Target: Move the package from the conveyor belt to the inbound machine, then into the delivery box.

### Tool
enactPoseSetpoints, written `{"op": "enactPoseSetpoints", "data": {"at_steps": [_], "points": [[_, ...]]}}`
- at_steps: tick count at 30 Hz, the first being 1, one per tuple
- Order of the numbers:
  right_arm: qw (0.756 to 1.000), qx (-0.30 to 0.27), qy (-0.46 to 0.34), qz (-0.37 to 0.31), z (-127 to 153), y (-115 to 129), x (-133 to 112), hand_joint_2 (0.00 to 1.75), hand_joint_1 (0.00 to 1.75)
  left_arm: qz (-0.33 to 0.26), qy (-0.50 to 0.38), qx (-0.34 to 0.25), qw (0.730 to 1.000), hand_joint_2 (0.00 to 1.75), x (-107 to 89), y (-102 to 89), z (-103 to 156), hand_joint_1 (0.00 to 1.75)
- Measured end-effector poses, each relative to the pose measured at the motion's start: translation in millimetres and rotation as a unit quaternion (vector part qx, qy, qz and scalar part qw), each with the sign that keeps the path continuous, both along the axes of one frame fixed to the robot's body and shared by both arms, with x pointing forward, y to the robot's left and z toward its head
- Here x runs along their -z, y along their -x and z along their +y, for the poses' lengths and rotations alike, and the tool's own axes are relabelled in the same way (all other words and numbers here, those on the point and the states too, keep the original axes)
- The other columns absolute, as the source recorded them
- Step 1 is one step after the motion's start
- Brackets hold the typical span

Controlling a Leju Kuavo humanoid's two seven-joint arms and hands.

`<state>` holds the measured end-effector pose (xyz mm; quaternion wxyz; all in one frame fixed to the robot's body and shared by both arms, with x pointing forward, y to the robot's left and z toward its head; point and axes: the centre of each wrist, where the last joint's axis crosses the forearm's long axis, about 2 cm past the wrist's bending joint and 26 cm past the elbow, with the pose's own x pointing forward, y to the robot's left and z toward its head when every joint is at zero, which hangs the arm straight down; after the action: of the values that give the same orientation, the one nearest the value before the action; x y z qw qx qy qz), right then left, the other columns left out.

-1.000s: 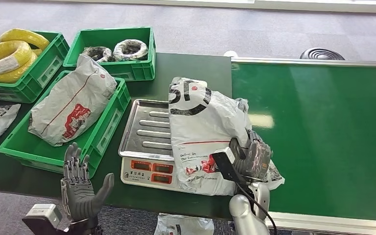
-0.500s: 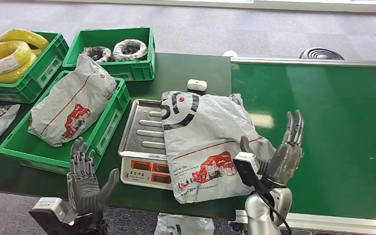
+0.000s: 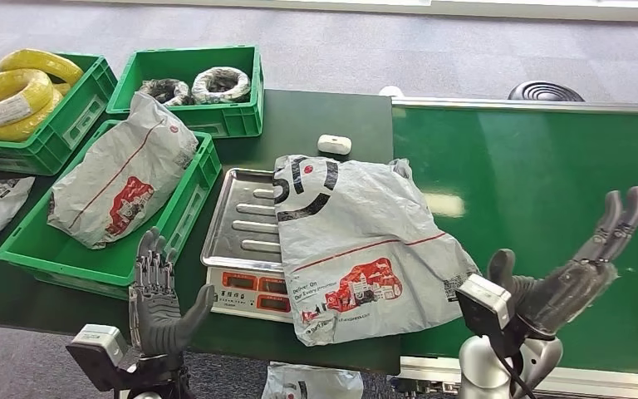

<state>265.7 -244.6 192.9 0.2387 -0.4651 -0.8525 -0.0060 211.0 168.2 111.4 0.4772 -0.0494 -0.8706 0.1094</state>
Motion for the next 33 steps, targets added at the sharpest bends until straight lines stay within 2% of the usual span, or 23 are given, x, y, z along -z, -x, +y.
{"op": "enactPoseSetpoints", "data": {"at_steps": [2,6,9,13,19,26,33], "points": [[0.999,0.012,0.005,-0.031,-5.6,4.3,-15.2,0.0,0.0,-0.001,-0.001,0.002,1.0,1.75,0.2,-1.9,-0.2,0.0],[0.997,0.032,0.018,-0.074,-13.0,12.4,-36.8,1.75,0.0,-0.005,-0.012,-0.002,1.0,1.75,-0.6,-4.8,-0.3,0.0],[0.992,0.049,0.027,-0.116,-19.2,20.8,-57.6,1.75,0.0,-0.036,-0.045,-0.043,0.997,1.75,-14.2,-12.2,2.8,0.0],[0.984,0.058,0.012,-0.166,-25.5,32.1,-78.0,1.75,0.0,-0.131,-0.065,-0.13,0.981,1.75,-61.8,-31.2,13.0,0.0],[0.977,0.065,0.002,-0.202,-30.2,42.4,-91.7,1.75,0.0,-0.221,-0.054,-0.16,0.961,1.75,-106.9,-39.2,19.5,0.0],[0.977,0.047,-0.023,-0.207,-25.8,43.5,-92.9,1.75,0.0,-0.296,-0.054,-0.139,0.943,1.75,-145.4,-61.1,20.7,0.0],[0.977,0.031,-0.049,-0.206,-24.5,39.2,-88.0,1.75,0.0,-0.301,-0.15,-0.073,0.939,1.75,-167.6,-88.2,-7.7,0.0]]}}
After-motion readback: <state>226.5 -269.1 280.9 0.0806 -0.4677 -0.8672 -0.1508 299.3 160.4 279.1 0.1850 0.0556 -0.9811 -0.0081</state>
